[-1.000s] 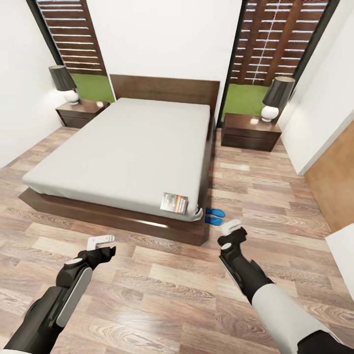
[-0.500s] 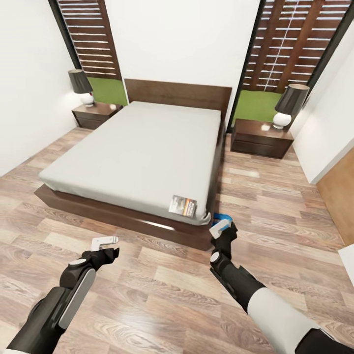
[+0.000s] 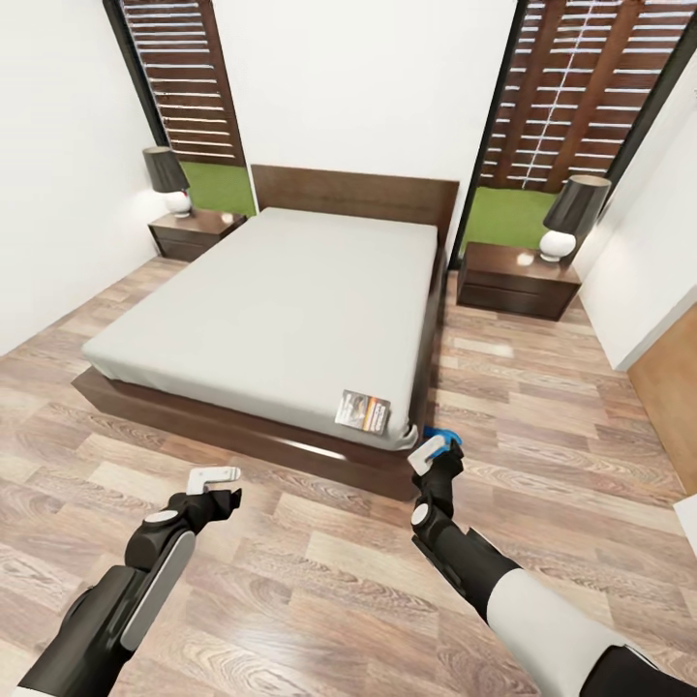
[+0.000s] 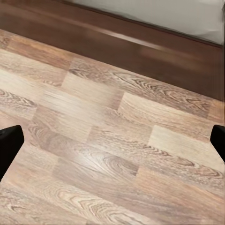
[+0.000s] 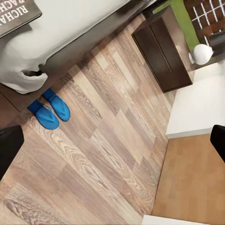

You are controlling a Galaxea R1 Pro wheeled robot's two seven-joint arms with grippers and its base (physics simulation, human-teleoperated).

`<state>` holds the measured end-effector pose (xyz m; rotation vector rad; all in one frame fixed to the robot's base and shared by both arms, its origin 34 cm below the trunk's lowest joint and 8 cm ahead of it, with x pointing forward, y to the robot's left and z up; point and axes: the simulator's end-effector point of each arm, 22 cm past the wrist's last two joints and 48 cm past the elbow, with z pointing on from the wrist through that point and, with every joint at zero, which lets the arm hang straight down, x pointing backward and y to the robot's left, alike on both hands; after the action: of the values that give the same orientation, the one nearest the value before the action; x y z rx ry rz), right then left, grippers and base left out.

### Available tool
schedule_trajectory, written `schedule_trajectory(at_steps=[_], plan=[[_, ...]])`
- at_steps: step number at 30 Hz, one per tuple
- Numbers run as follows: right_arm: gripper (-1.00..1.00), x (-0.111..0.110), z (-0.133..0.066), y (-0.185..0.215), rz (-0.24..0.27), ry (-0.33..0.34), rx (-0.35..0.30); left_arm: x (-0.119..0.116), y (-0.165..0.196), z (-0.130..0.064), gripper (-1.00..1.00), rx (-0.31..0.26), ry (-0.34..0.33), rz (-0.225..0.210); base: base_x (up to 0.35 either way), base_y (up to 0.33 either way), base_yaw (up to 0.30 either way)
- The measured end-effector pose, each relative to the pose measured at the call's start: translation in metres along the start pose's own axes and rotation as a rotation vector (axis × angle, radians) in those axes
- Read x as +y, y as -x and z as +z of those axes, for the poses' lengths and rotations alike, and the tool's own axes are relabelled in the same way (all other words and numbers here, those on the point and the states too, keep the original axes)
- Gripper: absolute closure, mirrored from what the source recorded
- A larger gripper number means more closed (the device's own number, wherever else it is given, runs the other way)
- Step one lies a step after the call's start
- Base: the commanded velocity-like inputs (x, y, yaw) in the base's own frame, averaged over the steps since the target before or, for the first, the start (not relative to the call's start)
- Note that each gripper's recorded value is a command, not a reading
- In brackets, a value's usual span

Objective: In the bedroom, move the book from the bed onto either nightstand, and place the two sandals side by side next to the bed.

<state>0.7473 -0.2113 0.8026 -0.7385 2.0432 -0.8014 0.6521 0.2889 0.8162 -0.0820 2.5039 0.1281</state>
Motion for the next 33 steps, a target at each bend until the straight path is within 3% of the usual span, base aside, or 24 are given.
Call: schedule_trajectory(at_steps=[17,24,33], plan=[[-1.00,-0.006,0.007,0.006,0.001,-0.031,-0.019,-0.005,0.021,0.000,-1.00,-0.054,-0.011,-0.004,0.000,0.000,0.000],[-1.00,0.004,0.006,0.010,-0.043,-0.025,-0.051,-0.005,0.024,0.002,-1.00,-0.066,-0.011,-0.006,0.000,0.000,0.000],[-1.00,0.005,0.009,0.014,-0.052,-0.031,-0.065,-0.006,0.028,0.005,-1.00,-0.080,-0.012,-0.007,0.000,0.000,0.000]])
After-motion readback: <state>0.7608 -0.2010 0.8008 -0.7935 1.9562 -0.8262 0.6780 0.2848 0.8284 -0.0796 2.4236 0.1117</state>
